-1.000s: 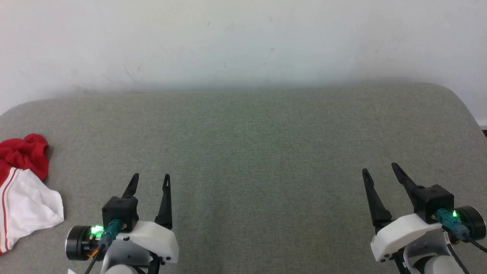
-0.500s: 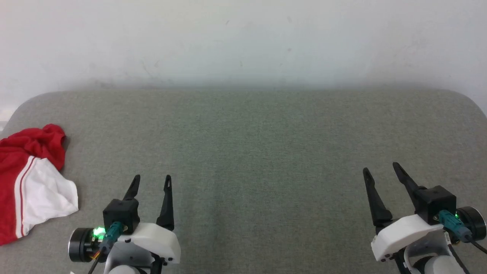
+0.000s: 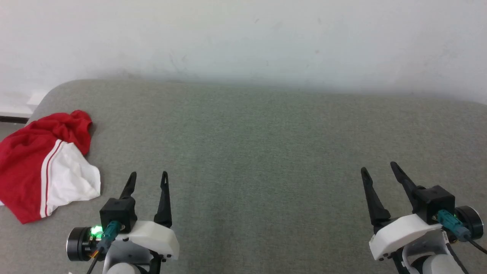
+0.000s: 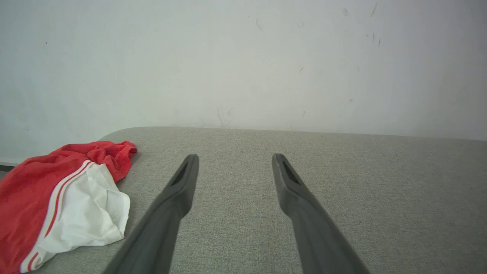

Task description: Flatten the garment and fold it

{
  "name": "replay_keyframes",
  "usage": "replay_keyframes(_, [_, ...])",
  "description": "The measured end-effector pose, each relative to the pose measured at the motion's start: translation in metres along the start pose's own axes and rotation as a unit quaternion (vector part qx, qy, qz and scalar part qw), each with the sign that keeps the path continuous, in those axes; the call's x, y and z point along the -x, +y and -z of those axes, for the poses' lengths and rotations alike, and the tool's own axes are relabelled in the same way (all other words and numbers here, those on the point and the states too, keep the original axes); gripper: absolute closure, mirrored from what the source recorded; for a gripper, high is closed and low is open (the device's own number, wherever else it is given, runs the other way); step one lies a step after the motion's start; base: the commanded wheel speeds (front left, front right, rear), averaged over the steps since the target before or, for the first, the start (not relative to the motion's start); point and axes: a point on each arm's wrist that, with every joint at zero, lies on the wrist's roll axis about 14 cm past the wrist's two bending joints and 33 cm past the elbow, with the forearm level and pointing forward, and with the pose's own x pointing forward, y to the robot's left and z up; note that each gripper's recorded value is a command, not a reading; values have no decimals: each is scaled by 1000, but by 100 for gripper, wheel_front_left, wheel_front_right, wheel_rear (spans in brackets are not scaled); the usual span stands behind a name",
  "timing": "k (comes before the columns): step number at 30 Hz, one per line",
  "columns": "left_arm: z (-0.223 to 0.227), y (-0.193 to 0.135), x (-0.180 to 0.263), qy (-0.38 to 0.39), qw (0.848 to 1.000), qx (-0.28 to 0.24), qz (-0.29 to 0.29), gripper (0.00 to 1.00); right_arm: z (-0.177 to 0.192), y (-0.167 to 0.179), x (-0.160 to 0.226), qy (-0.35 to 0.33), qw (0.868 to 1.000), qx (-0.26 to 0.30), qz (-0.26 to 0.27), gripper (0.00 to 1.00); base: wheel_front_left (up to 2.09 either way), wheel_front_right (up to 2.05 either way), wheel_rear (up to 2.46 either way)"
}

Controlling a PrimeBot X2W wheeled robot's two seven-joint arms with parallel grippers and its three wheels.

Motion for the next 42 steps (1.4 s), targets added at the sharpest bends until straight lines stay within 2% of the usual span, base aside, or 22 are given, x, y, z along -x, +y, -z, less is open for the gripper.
replay_keyframes(19, [-2, 46, 22, -13, 997, 1, -77, 0, -4, 39, -24, -15, 998, -9, -61, 0, 0, 0, 0])
replay_keyframes(42, [-4, 95, 55, -27, 987, -2, -161, 0, -8, 90, -43, -30, 990, -26, -133, 0, 0, 0, 0])
